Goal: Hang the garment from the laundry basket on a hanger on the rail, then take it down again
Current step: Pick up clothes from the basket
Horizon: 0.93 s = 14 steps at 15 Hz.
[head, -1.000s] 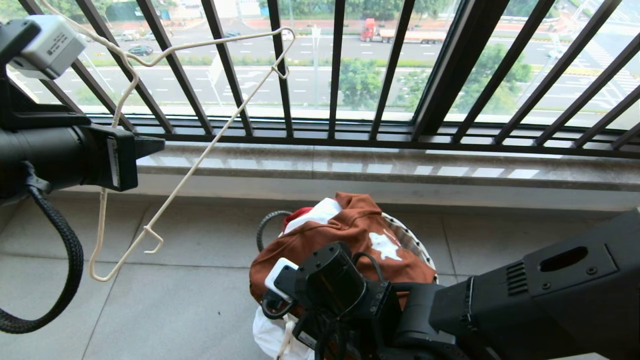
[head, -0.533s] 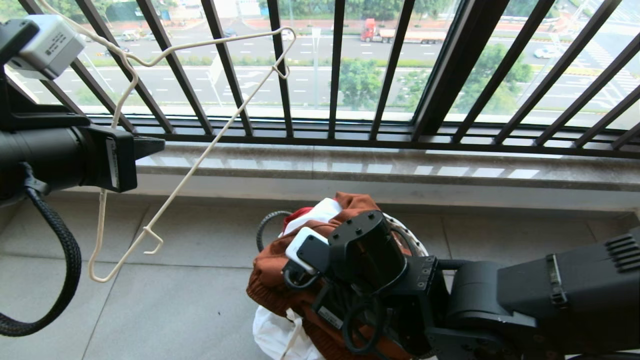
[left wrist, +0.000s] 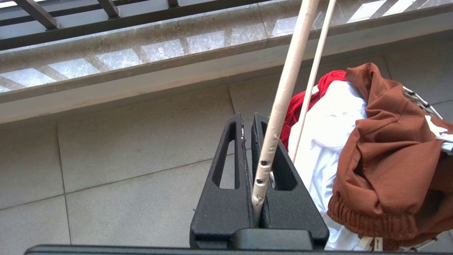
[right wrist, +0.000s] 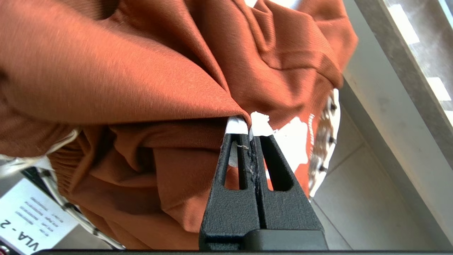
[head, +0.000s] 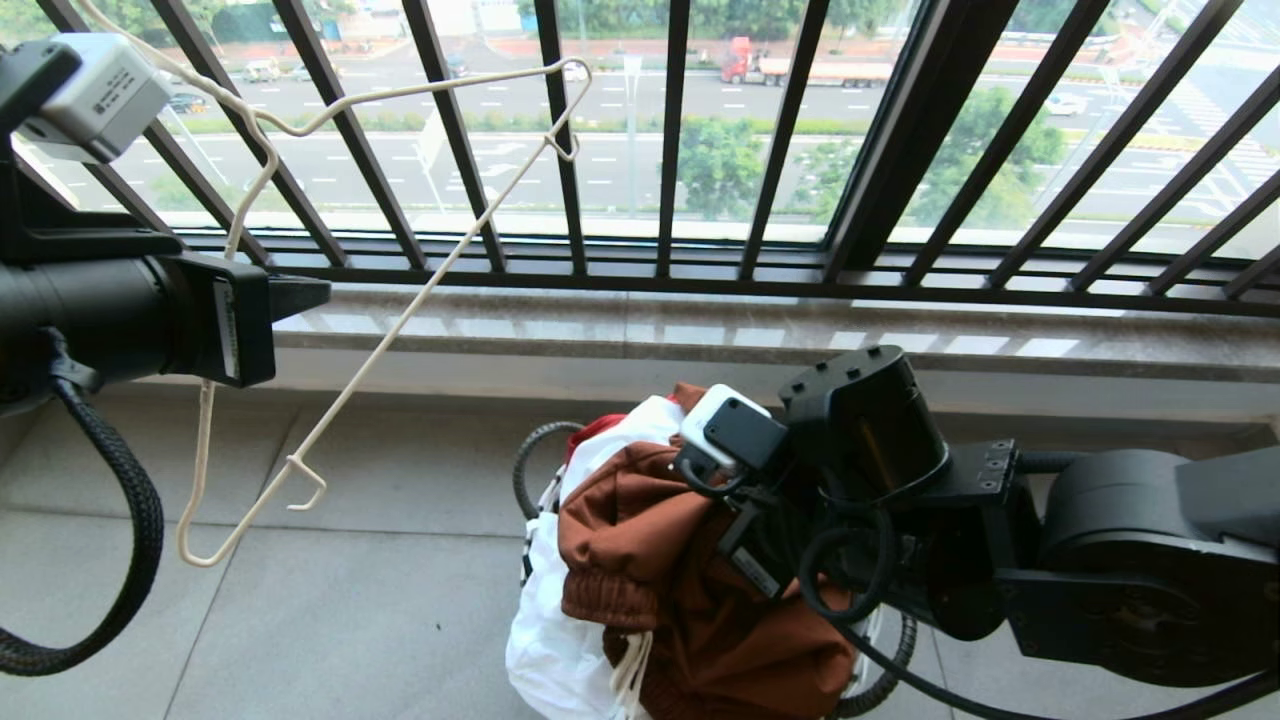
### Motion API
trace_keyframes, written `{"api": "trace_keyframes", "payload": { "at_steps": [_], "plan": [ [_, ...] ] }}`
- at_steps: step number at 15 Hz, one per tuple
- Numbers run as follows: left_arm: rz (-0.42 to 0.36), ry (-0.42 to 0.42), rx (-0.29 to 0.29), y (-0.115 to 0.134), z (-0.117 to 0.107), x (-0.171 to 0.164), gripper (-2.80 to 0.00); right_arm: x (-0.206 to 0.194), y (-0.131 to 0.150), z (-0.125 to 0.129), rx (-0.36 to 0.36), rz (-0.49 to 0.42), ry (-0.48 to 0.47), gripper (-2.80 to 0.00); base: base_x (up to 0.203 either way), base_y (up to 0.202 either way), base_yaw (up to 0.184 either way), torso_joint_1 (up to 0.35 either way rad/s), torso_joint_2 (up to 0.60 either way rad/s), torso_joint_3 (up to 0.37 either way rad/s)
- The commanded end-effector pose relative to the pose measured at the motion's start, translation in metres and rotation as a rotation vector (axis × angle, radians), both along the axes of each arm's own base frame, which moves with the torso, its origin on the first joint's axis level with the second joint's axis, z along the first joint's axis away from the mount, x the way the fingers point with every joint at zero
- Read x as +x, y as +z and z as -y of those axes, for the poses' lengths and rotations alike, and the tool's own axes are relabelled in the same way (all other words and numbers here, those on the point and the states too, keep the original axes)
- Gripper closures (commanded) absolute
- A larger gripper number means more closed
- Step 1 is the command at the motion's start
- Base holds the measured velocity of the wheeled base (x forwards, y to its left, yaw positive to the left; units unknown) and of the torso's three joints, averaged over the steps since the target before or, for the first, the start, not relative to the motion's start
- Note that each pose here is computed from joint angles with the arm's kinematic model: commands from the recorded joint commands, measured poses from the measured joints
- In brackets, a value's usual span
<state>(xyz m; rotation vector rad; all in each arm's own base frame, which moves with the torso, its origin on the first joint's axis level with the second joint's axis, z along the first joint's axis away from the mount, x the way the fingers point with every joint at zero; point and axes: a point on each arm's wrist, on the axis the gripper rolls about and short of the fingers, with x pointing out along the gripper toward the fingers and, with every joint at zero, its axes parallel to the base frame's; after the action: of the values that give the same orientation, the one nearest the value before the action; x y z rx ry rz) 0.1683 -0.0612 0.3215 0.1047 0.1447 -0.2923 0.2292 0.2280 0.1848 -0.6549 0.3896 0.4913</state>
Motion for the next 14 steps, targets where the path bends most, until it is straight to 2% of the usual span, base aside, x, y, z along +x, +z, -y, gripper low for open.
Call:
{"api": "trace_keyframes", "payload": {
  "at_steps": [1,3,6,10,14],
  "plan": [
    [-0.002,0.001,0.001,0.0,0.0,0.001,0.0,-0.001,0.013,0.023,0.005,0.01,-0.049,0.0,0.0,0.0,0.0,0.0,0.0,0.0],
    [0.001,0.001,0.0,0.0,0.0,0.0,0.0,0.004,0.02,0.035,0.018,0.022,-0.088,0.0,0.0,0.0,0.0,0.0,0.0,0.0],
    [0.002,0.002,0.0,0.001,0.0,0.0,0.0,0.009,0.025,0.032,0.047,0.036,-0.079,0.0,0.0,0.0,0.0,0.0,0.0,0.0],
    [0.004,0.008,-0.001,0.001,-0.001,0.0,0.0,0.036,0.013,0.006,0.091,0.068,-0.056,0.0,0.0,0.0,0.0,0.0,0.0,0.0],
    [0.016,0.064,-0.005,0.006,-0.01,0.005,0.0,0.061,0.016,-0.02,0.159,0.109,-0.057,0.0,0.0,0.0,0.0,0.0,0.0,0.0]
  ]
}}
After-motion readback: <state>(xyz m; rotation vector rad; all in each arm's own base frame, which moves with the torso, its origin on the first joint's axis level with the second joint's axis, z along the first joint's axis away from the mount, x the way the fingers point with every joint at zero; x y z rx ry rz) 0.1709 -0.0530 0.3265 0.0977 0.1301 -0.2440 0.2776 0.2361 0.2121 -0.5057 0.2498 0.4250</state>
